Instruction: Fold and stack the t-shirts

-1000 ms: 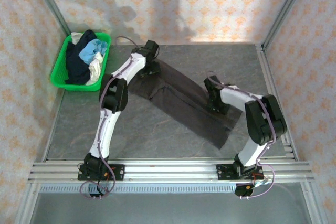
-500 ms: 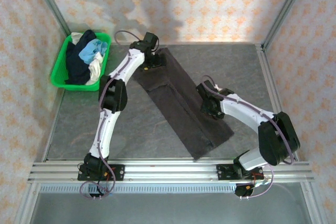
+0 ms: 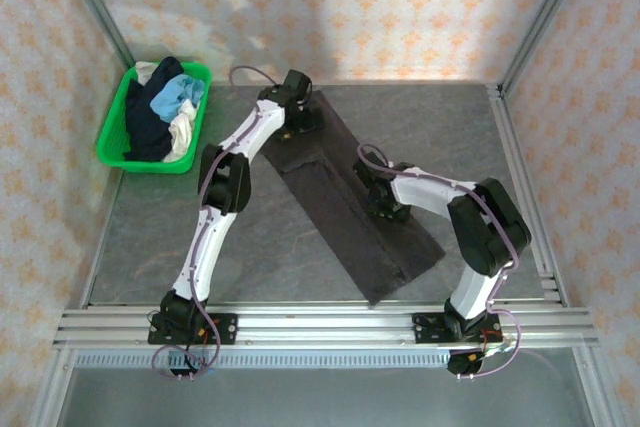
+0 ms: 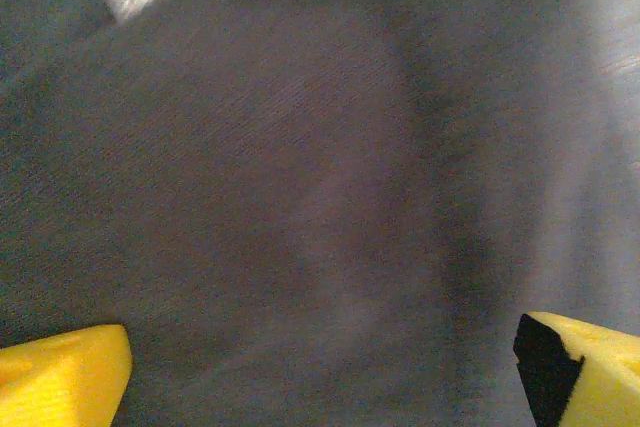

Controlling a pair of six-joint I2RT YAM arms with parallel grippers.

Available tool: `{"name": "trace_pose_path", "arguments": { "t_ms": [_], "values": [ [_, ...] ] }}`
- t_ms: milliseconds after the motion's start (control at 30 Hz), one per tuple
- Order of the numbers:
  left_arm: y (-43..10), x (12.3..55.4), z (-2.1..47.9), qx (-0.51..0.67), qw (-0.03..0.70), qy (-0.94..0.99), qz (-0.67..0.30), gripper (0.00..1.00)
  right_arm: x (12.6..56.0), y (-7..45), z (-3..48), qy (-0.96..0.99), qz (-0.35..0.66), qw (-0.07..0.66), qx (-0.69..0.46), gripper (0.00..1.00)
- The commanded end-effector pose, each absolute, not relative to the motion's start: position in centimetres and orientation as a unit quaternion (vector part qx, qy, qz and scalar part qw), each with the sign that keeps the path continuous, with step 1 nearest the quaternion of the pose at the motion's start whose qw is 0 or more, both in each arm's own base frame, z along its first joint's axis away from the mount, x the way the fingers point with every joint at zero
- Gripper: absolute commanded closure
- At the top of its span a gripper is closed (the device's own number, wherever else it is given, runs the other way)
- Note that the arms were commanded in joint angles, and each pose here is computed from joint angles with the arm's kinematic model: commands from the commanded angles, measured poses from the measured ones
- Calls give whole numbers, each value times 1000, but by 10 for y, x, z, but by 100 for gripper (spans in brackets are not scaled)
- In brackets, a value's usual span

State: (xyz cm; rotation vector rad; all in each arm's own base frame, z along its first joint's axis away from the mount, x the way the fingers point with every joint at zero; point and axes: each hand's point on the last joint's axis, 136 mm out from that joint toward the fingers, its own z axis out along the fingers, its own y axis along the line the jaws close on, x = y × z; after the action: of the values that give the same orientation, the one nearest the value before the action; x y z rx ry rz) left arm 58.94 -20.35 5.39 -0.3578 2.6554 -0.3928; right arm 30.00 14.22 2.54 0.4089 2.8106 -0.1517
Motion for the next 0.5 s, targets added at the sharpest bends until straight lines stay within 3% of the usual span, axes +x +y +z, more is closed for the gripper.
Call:
{"name": "trace_pose_path", "arguments": {
  "t_ms": [0,233,467],
  "values": [
    [-219,592,14,-149,184,957,-165,1,289,150,26,975,-66,151,149,37],
    [-255,633,33,-129,246,923,-266,0,255,194,9,974,-53,143,169,35],
    [-262,647,129,-85,321,889,-316,0,252,274,21,969,67,159,179,29]
  ]
}}
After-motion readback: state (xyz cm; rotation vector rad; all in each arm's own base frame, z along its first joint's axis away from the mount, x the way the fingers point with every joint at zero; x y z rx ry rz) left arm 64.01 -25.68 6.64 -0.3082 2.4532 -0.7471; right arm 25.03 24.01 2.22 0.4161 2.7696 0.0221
